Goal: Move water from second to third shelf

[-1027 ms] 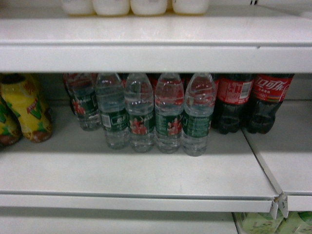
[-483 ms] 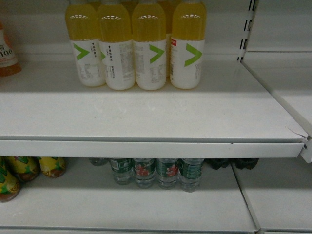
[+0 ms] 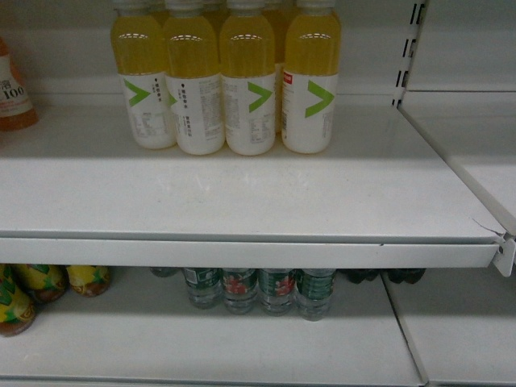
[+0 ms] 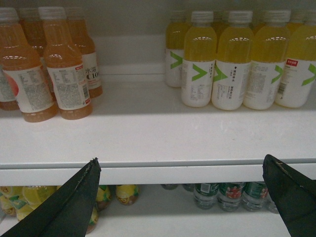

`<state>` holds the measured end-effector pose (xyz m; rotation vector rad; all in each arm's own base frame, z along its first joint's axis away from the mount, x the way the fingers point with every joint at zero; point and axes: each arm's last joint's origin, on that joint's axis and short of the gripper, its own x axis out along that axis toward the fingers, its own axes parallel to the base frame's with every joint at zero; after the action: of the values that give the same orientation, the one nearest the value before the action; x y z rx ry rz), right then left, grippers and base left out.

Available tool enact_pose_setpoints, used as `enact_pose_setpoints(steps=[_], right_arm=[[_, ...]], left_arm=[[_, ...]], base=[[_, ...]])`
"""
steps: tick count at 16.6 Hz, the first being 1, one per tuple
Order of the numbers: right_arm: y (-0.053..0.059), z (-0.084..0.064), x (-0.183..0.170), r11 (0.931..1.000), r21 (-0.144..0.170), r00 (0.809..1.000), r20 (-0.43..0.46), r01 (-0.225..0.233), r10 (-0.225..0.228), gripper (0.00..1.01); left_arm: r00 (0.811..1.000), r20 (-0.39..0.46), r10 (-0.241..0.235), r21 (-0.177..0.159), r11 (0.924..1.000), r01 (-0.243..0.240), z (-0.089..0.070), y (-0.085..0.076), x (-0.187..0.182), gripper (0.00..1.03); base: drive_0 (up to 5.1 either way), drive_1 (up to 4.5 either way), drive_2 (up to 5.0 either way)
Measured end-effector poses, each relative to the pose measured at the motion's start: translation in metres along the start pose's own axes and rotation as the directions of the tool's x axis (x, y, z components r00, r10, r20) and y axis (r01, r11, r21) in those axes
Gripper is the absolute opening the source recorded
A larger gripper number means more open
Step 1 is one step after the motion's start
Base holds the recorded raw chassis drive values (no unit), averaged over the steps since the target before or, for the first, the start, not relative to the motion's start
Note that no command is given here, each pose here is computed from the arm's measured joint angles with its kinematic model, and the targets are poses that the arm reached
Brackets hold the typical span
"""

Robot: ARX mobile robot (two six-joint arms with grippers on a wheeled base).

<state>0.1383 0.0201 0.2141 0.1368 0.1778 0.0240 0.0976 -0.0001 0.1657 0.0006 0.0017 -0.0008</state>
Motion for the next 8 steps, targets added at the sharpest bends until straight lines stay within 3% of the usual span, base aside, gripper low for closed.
enact_pose_setpoints(steps=[5,8], right_arm=[[0.0,0.0,0.0,1.0,0.0,1.0,0.0,0.0,0.0,0.4],[0.0,0.0,0.0,1.0,0.0,1.0,0.0,0.001,-0.001,0.4]], left_arm=[[1.0,0.0,0.0,0.0,1.0,0.0,0.0,0.0,0.0,0.98],[1.0,0.001,-0.002,0.0,1.0,0.002,0.0001,-0.0001,0.0,0.98]], base=[[0.0,0.0,0.0],[-4.8,2.52,2.5]])
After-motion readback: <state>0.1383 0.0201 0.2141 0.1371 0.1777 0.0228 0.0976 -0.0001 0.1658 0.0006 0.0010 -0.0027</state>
